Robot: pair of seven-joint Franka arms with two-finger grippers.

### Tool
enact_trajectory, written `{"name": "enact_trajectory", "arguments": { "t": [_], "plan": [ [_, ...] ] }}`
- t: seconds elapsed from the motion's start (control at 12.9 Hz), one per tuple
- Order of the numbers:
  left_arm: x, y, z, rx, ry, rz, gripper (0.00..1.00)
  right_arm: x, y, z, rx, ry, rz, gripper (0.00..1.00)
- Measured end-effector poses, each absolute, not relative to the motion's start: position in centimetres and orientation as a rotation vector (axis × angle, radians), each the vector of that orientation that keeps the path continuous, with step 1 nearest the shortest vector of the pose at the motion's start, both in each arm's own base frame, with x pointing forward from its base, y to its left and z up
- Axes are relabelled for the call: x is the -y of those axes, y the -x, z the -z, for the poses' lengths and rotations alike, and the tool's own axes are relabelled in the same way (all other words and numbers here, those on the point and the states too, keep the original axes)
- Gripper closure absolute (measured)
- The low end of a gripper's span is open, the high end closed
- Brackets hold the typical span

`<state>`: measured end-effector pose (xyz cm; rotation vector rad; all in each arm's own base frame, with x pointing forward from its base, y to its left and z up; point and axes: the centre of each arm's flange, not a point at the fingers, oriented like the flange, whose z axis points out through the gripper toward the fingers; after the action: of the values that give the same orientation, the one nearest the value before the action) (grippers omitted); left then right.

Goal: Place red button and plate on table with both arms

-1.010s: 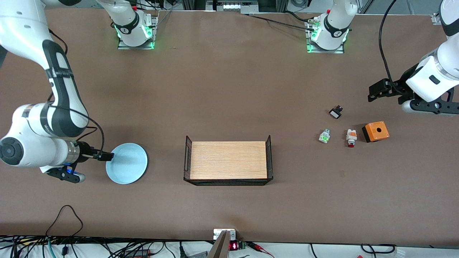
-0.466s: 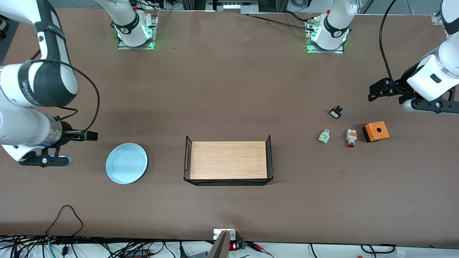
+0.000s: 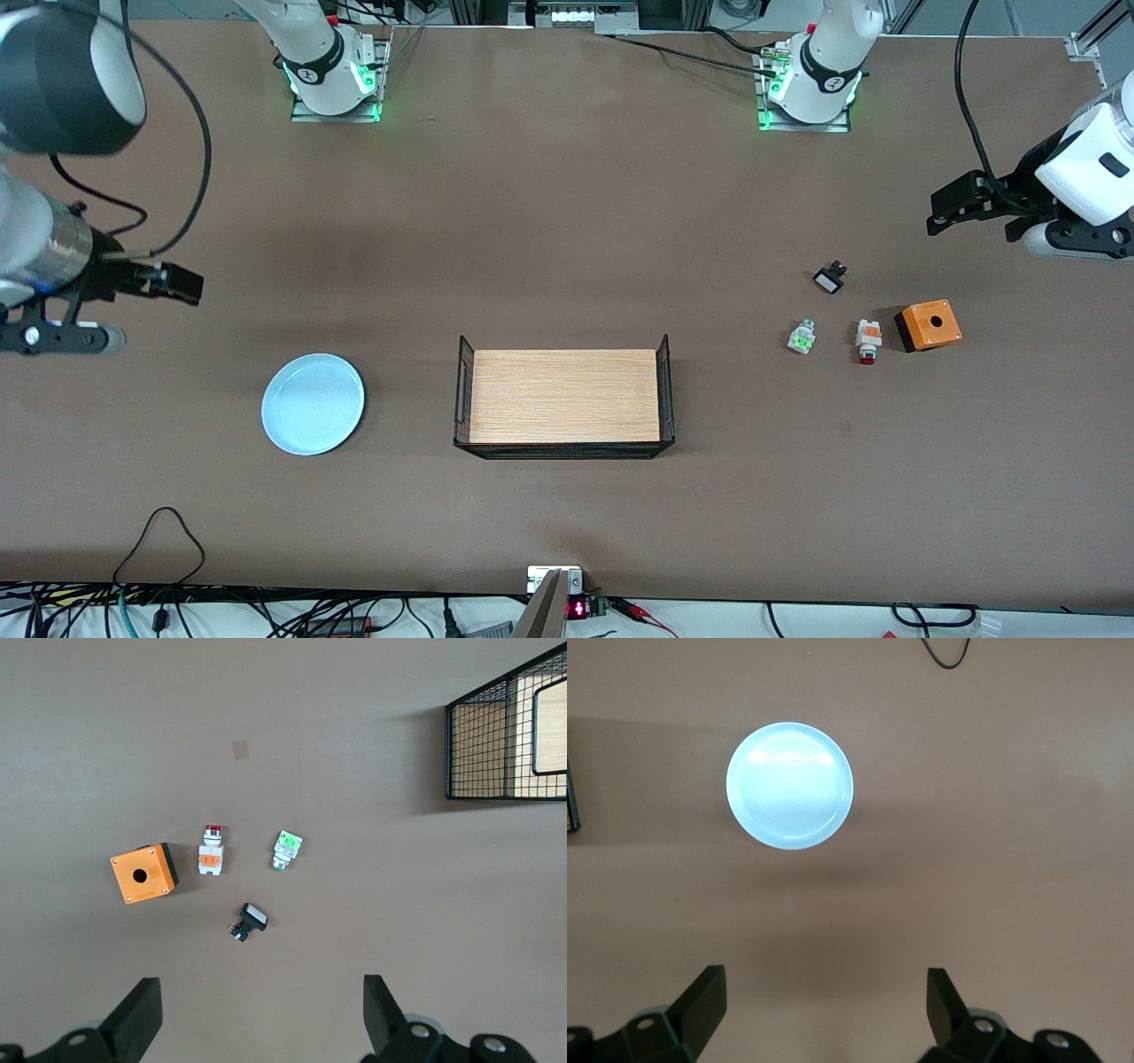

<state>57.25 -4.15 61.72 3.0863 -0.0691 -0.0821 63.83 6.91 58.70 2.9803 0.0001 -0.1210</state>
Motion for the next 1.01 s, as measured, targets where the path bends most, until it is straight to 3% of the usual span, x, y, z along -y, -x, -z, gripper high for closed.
{"name": "enact_trajectory", "arguments": {
  "t": [0.39, 0.7, 1.01],
  "plan": [
    [3.5, -57.7, -61.1, 0.049, -3.086, 0.049, 0.0, -5.7, -60.7, -61.4, 0.054, -3.081, 0.107, 0.0],
    [3.5, -57.7, -60.9, 0.048, -3.086, 0.03, 0.0, -0.1, -59.1, -62.2, 0.211, -3.175, 0.109, 0.0],
    [3.7, -57.5, -61.2, 0.051, -3.087, 0.022, 0.0, -0.8, -57.6, -63.6, 0.193, -3.168, 0.13, 0.0]
  ]
}}
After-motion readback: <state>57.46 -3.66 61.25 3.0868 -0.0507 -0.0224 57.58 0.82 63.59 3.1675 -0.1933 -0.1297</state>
